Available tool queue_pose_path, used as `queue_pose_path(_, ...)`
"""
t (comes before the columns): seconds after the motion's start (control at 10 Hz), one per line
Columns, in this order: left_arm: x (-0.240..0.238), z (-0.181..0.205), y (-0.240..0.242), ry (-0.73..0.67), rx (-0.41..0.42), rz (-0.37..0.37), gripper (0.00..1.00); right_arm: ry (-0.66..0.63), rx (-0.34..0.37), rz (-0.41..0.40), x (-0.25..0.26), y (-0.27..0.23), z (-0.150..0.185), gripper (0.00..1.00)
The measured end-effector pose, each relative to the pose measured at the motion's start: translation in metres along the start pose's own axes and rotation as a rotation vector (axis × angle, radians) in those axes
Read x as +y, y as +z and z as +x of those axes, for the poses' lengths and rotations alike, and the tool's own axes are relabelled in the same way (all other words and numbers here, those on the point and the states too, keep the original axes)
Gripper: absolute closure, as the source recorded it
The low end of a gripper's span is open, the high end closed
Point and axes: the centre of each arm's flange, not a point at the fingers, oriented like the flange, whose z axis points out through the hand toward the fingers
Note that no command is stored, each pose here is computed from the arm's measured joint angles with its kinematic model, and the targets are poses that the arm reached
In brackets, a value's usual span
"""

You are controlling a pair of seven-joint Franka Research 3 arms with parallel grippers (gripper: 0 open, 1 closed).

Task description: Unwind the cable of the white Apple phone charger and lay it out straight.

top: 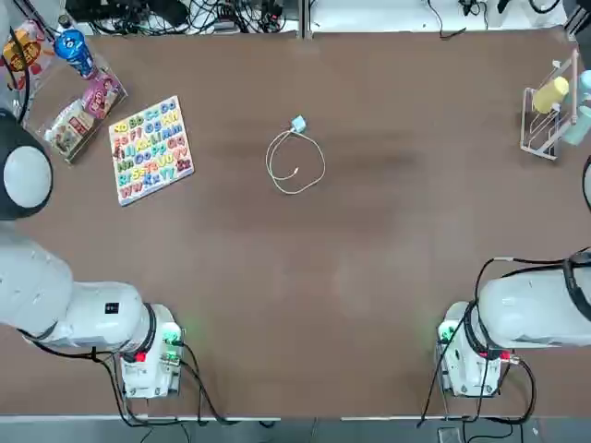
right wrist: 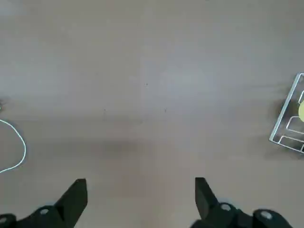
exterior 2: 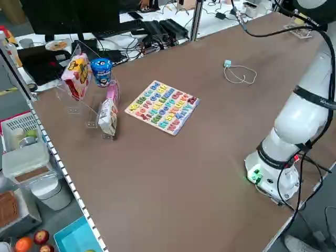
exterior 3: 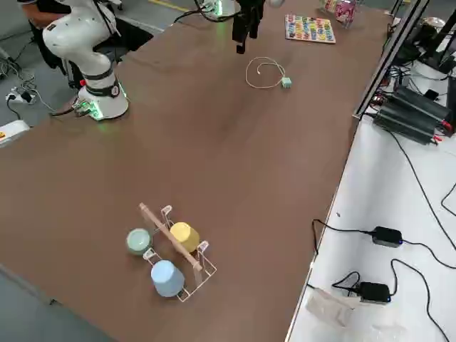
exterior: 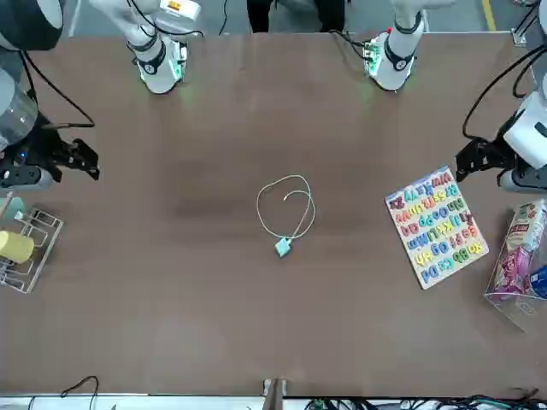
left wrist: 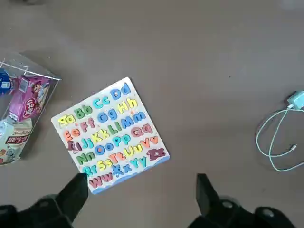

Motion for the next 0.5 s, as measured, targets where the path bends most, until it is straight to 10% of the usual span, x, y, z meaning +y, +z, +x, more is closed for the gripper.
queue_pose_path(0.5,0.043,-0.003,-0.001,0.045,-0.007,-0.031,0.00,0.000,-0.001,0.000,0.000,0.000,0.000,0.00)
